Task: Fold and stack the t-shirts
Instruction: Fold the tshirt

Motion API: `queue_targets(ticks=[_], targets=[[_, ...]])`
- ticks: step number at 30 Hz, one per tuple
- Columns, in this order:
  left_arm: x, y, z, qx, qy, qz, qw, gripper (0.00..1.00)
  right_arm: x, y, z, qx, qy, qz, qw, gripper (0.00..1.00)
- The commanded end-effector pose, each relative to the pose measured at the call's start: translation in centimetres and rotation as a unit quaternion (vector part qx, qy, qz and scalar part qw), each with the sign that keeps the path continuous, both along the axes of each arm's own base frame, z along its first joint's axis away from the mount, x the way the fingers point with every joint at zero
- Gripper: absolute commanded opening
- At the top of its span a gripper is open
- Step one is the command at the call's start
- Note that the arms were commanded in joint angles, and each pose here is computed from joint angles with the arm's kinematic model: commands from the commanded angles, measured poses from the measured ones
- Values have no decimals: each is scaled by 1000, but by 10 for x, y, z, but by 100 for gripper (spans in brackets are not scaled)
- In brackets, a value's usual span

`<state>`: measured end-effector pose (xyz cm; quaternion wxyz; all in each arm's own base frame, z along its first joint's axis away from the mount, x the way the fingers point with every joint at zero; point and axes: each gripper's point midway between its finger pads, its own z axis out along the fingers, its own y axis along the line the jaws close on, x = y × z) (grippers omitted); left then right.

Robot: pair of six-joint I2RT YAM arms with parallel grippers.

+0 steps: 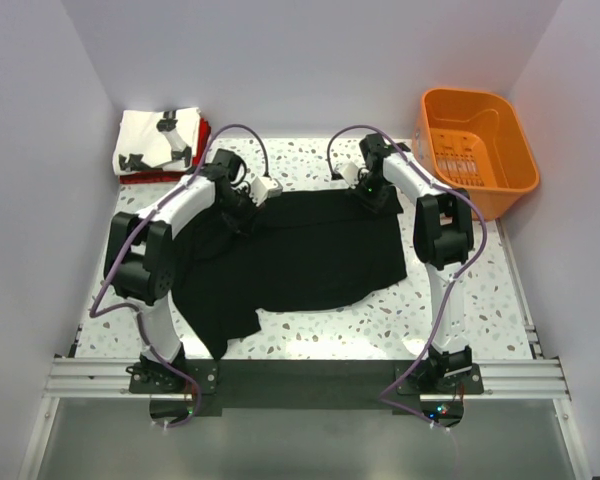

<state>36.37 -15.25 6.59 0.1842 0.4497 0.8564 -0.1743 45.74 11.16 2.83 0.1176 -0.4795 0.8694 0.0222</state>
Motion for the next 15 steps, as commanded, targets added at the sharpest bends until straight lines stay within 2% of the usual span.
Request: queue_targets(ticks=[1,4,7,15], targets=[[6,1,9,7,-27,22,999,11,10,2,15,5,-24,1,1000,31],[7,4,-2,23,-15,28,999,21,10,4,15,6,-24,2,1000,31],[7,6,-14,39,-4,28,999,27,10,4,14,4,-24,3,1000,31],[8,15,-42,78,12,25,997,33,9,1,7,-3,-19,1,1000,31]])
